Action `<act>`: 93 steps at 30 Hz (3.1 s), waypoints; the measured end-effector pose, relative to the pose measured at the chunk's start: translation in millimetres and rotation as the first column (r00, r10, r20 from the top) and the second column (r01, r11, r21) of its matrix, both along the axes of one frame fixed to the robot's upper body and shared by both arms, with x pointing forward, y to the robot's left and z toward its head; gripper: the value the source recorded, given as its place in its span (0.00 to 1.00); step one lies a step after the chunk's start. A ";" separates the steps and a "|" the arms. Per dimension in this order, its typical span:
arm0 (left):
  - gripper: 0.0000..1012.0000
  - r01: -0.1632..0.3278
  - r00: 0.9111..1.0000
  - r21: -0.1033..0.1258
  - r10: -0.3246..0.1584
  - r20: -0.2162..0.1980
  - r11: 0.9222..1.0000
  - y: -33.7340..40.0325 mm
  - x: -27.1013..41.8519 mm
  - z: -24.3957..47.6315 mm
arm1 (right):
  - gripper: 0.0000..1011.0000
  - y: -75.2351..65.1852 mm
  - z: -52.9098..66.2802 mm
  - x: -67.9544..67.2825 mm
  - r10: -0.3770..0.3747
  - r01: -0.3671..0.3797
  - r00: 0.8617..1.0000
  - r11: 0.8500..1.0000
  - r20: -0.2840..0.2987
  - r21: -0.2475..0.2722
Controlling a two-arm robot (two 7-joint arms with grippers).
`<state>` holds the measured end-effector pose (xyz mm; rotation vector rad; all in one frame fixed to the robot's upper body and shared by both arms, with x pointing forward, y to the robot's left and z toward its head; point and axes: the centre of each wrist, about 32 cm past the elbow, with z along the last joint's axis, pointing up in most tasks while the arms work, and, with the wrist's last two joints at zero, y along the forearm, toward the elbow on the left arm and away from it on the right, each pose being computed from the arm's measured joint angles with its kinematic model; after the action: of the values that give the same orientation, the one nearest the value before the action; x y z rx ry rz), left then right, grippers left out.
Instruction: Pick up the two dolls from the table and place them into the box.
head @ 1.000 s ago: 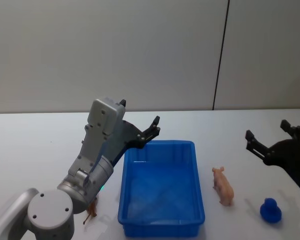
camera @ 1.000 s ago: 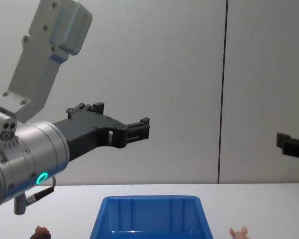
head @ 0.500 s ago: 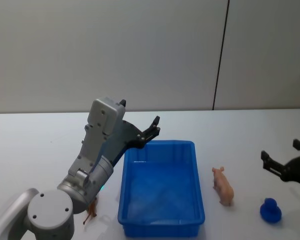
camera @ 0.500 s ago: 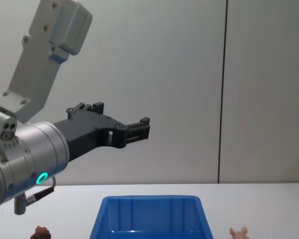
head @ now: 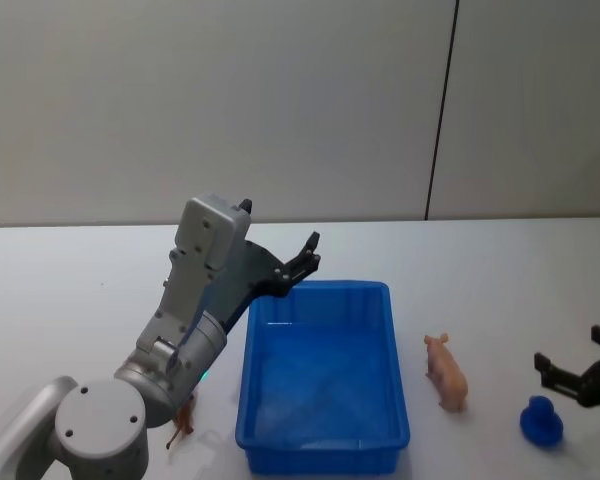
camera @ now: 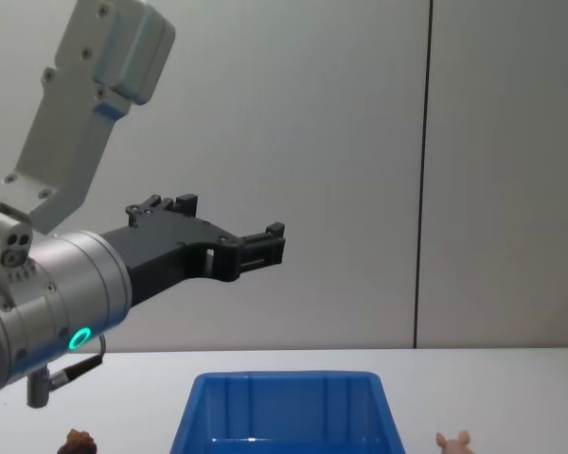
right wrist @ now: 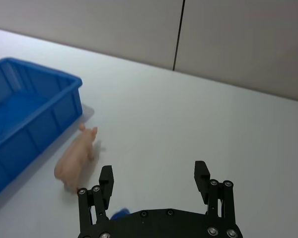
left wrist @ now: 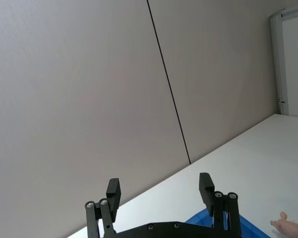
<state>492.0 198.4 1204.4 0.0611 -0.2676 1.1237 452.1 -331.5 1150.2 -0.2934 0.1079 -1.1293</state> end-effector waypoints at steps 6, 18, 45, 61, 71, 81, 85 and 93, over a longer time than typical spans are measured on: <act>0.99 0.000 1.000 0.000 0.000 0.000 1.000 0.0 0.0 0.0 | 0.99 -6.9 -7.4 -2.7 0.024 -0.025 0.999 1.000 -0.048 -0.017; 0.99 0.000 1.000 0.000 0.000 0.000 1.000 0.0 0.0 0.0 | 0.99 -13.5 -21.2 -9.7 0.054 -0.060 0.991 0.997 -0.119 -0.044; 0.99 0.000 1.000 0.000 0.000 0.000 1.000 0.0 0.0 0.0 | 0.80 -7.6 -36.8 -12.3 0.092 -0.101 0.982 0.993 -0.164 -0.052; 0.99 0.000 1.000 0.000 0.000 0.000 1.000 0.0 0.0 0.0 | 0.43 -6.2 -39.9 -8.9 0.098 -0.107 0.978 0.993 -0.186 -0.039; 0.99 0.000 1.000 0.000 0.000 0.000 1.000 0.0 0.0 0.0 | 0.37 -1.8 -31.3 -5.4 0.117 -0.118 0.986 0.993 -0.117 -0.008; 0.99 0.000 1.000 0.000 0.000 0.000 1.000 0.0 0.0 0.0 | 0.29 12.7 -9.0 4.0 0.188 -0.188 0.982 0.981 0.008 0.037; 0.99 0.000 1.000 0.000 0.000 0.000 1.000 0.0 0.0 0.0 | 0.24 20.2 -0.6 8.6 0.227 -0.229 0.973 0.972 0.047 0.047; 0.99 0.000 1.000 0.000 0.000 0.000 1.000 0.0 0.0 0.0 | 0.19 44.3 12.4 20.5 0.333 -0.339 0.937 0.939 0.109 0.047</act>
<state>492.0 198.4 1204.4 0.0612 -0.2676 1.1238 472.6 -287.3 1162.6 -0.1878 0.0053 -0.7957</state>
